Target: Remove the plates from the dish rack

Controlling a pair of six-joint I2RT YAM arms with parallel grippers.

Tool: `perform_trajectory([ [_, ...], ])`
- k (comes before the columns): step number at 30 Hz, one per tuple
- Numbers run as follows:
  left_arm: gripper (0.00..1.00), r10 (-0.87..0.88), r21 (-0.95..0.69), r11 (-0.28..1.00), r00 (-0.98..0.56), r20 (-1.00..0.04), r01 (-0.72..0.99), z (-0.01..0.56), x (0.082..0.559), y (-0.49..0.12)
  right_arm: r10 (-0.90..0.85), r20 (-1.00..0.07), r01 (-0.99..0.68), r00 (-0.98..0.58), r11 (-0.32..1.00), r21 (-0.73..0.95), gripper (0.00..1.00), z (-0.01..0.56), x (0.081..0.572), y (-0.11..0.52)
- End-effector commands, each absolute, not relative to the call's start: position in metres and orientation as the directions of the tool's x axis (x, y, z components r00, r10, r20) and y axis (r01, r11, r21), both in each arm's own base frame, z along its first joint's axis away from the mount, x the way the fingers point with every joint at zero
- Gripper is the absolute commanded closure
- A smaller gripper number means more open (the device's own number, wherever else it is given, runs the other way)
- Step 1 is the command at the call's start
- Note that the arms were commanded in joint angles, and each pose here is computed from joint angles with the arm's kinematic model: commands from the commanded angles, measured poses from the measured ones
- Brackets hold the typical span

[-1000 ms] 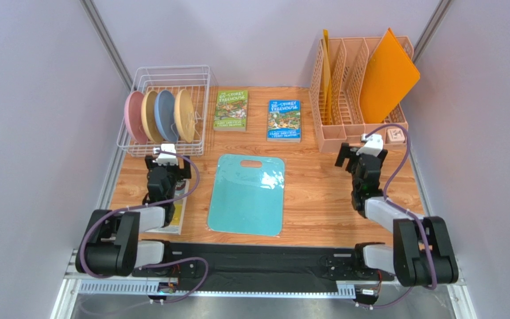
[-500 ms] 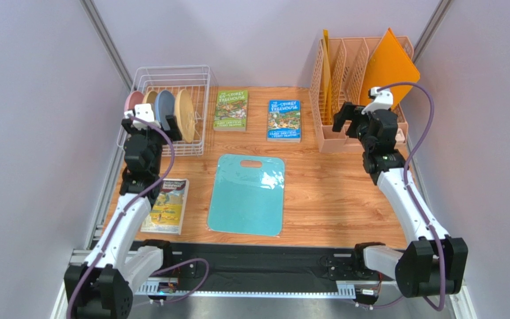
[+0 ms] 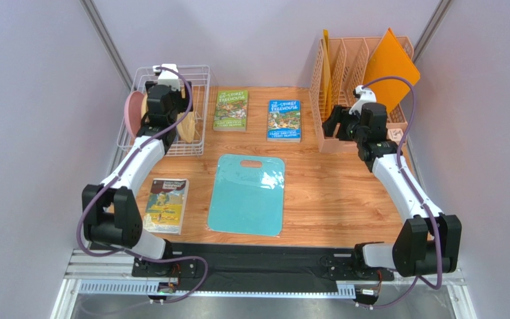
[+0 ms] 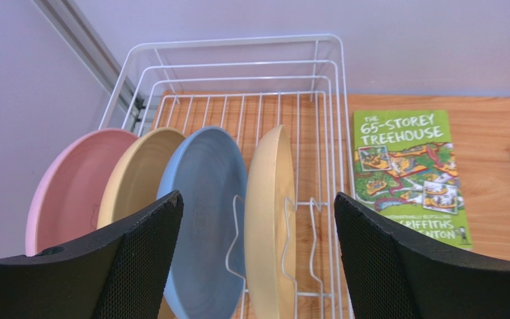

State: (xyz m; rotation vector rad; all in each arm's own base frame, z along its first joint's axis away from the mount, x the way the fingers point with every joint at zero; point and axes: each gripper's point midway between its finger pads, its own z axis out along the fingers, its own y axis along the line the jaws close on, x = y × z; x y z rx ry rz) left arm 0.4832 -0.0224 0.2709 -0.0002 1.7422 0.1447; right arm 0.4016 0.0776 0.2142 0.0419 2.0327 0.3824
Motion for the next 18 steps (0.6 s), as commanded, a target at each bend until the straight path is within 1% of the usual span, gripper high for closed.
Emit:
perform_trajectory([
  [1,0.15,0.155,0.204,0.963,-0.252,-0.955,-0.178,0.258,0.494,-0.011,0.198,-0.878,-0.186,-0.435,0.935,0.302,0.26,0.244,0.403,0.087],
  [4,0.19,0.186,0.257,0.938,-0.286,-0.940,-0.234,0.247,0.496,-0.005,0.195,-0.881,-0.186,-0.431,0.936,0.298,0.25,0.247,0.401,0.087],
  [7,0.23,0.192,0.278,0.926,-0.316,-0.929,-0.255,0.236,0.500,-0.003,0.191,-0.886,-0.184,-0.422,0.939,0.291,0.25,0.250,0.401,0.085],
  [8,0.28,0.195,0.288,0.923,-0.334,-0.922,-0.256,0.232,0.500,-0.002,0.193,-0.886,-0.184,-0.421,0.939,0.292,0.26,0.250,0.401,0.085],
  [10,0.33,0.201,0.307,0.911,-0.353,-0.914,-0.276,0.223,0.500,0.001,0.191,-0.886,-0.187,-0.423,0.938,0.292,0.26,0.250,0.400,0.086],
  [11,0.40,0.207,0.315,0.905,-0.350,-0.914,-0.287,0.223,0.500,0.002,0.192,-0.885,-0.187,-0.425,0.937,0.294,0.28,0.249,0.400,0.086],
  [13,0.47,0.208,0.330,0.889,-0.361,-0.909,-0.318,0.218,0.497,0.006,0.193,-0.885,-0.183,-0.424,0.938,0.293,0.29,0.247,0.401,0.085],
  [14,0.56,0.212,0.330,0.889,-0.354,-0.911,-0.318,0.219,0.497,0.005,0.191,-0.886,-0.184,-0.422,0.939,0.291,0.29,0.247,0.401,0.085],
  [15,0.60,0.212,0.331,0.888,-0.356,-0.910,-0.318,0.216,0.495,0.004,0.193,-0.884,-0.181,-0.426,0.939,0.292,0.29,0.246,0.401,0.085],
  [16,0.68,0.213,0.332,0.887,-0.355,-0.911,-0.321,0.217,0.495,0.004,0.191,-0.882,-0.180,-0.431,0.940,0.291,0.30,0.243,0.401,0.085],
  [17,0.79,0.219,0.338,0.885,-0.353,-0.909,-0.320,0.217,0.495,0.002,0.192,-0.882,-0.179,-0.430,0.940,0.292,0.30,0.243,0.401,0.085],
  [18,0.85,0.224,0.344,0.880,-0.352,-0.909,-0.327,0.219,0.494,0.003,0.192,-0.881,-0.178,-0.433,0.940,0.292,0.30,0.242,0.401,0.085],
])
